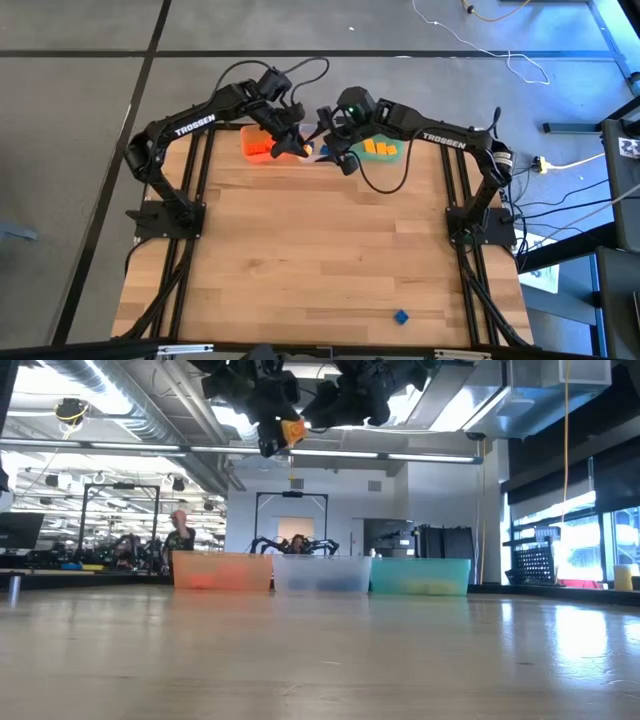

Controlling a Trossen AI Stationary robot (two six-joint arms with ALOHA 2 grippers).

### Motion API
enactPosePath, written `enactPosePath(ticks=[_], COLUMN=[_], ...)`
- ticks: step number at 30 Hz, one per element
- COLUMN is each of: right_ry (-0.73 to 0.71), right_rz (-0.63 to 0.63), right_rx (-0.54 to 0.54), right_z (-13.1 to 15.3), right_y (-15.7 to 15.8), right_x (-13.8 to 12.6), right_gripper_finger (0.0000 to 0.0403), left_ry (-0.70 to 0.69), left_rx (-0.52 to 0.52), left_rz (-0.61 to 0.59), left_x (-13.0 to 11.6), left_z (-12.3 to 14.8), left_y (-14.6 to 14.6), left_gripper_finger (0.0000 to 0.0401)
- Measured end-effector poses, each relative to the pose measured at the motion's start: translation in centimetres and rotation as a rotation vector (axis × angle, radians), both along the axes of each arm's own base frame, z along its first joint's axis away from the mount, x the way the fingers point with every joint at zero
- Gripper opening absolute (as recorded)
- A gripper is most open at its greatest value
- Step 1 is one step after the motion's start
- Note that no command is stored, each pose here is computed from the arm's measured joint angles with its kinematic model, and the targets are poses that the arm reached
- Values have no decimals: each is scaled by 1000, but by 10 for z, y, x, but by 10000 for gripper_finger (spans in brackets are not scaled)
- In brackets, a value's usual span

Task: Sort & place blocks by color
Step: Put the yellow game piece into the green bin

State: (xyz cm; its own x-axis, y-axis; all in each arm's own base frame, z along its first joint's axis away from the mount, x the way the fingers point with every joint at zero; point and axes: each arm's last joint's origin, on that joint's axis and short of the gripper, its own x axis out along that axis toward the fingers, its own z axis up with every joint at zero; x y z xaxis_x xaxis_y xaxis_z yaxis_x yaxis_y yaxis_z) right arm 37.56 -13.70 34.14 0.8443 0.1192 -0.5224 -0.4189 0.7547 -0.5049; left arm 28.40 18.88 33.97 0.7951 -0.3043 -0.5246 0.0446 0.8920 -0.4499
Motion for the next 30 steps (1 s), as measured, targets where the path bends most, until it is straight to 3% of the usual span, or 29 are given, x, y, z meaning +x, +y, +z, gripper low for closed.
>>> enactPosePath(ticks=[22, 30], right_ry=[-70, -67], right_rz=[92, 116], right_rx=[-22, 0], right_z=[-8, -13], right_y=[-3, -2], right_x=[13, 16], right_gripper_finger=[282, 221], left_ry=[-32, -27], left_rx=[-28, -38], left_rz=[9, 17], left_x=[6, 6], left_z=[4, 4], left_y=[-2, -2], left_gripper_finger=[128, 128])
